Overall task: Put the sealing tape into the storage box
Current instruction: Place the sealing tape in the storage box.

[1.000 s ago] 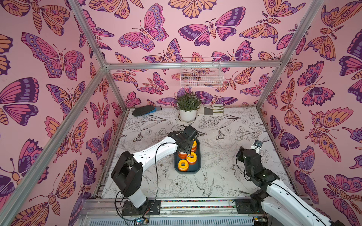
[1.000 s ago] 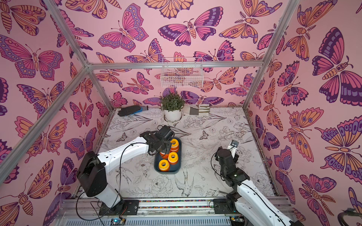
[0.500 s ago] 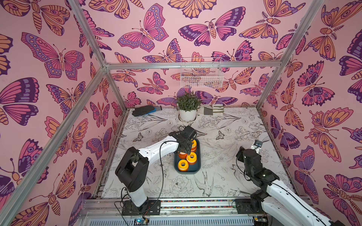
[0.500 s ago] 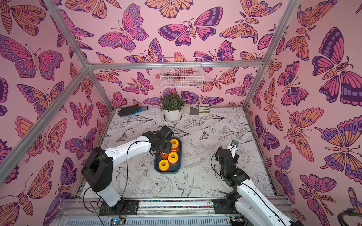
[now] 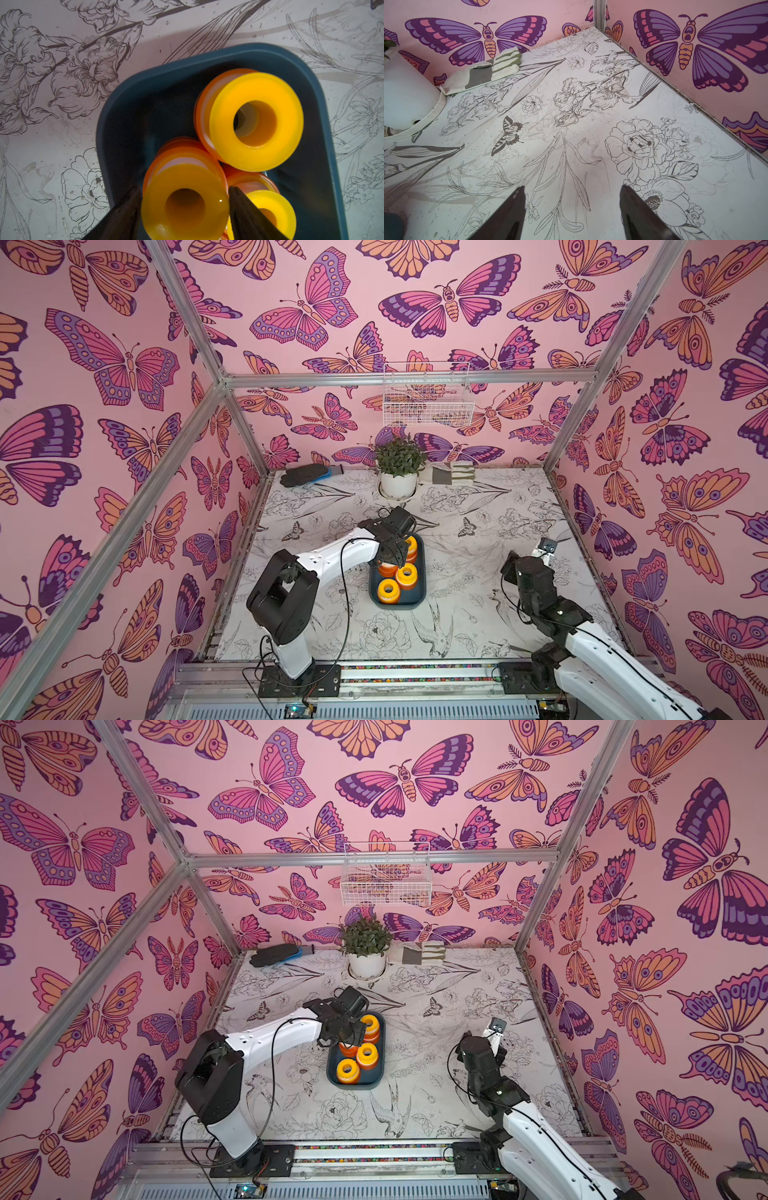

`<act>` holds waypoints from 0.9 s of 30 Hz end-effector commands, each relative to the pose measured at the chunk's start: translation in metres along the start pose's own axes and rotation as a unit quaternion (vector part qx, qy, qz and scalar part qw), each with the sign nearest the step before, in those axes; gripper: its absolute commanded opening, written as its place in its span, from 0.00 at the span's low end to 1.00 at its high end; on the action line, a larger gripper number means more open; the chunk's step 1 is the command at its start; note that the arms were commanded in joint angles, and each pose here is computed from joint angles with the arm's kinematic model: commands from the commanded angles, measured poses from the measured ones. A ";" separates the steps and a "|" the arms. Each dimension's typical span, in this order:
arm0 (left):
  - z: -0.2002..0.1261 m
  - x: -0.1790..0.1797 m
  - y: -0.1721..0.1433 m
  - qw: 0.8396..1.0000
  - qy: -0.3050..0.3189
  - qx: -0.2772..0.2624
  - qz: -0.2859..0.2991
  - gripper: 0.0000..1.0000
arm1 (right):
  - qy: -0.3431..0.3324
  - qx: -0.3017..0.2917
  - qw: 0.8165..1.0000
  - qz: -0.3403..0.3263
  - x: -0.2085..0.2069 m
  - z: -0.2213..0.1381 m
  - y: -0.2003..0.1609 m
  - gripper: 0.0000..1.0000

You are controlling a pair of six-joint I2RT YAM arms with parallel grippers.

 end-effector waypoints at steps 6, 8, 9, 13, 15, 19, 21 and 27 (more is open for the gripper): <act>0.003 0.004 -0.004 1.000 -0.001 0.007 -0.005 0.73 | 0.003 -0.010 1.000 0.008 0.002 -0.001 0.008 0.75; -0.002 0.004 -0.003 1.000 -0.003 0.001 -0.006 0.74 | 0.003 -0.010 1.000 0.009 0.002 -0.001 0.008 0.75; -0.006 0.004 -0.002 1.000 -0.004 -0.003 -0.007 0.75 | 0.003 -0.009 1.000 0.008 0.002 -0.001 0.008 0.75; -0.024 0.009 0.000 1.000 -0.006 -0.027 -0.015 0.77 | 0.003 -0.009 1.000 0.008 0.002 -0.001 0.008 0.75; -0.037 0.014 0.001 0.999 -0.005 -0.045 -0.020 0.79 | 0.003 -0.010 1.000 0.009 0.002 -0.001 0.008 0.75; -0.067 0.032 -0.003 0.995 0.014 -0.093 -0.033 0.83 | 0.004 -0.009 1.000 0.006 0.003 -0.001 0.008 0.76; -0.086 0.044 -0.008 0.991 0.027 -0.125 -0.047 0.84 | 0.010 -0.007 1.000 0.002 0.006 0.000 0.009 0.76; -0.144 0.095 -0.031 0.950 0.076 -0.283 -0.103 0.88 | 0.041 0.002 0.999 -0.031 0.023 0.005 0.013 0.76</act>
Point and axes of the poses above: each gripper's point midway between its finger pads, its own z axis out along the fingers, its own x axis along the line the jaws close on, y = z × x, the point moved 3 cm from there along -z, back along the fingers, and after that the axes turned 2 degrees about z, right-handed, at the moved point
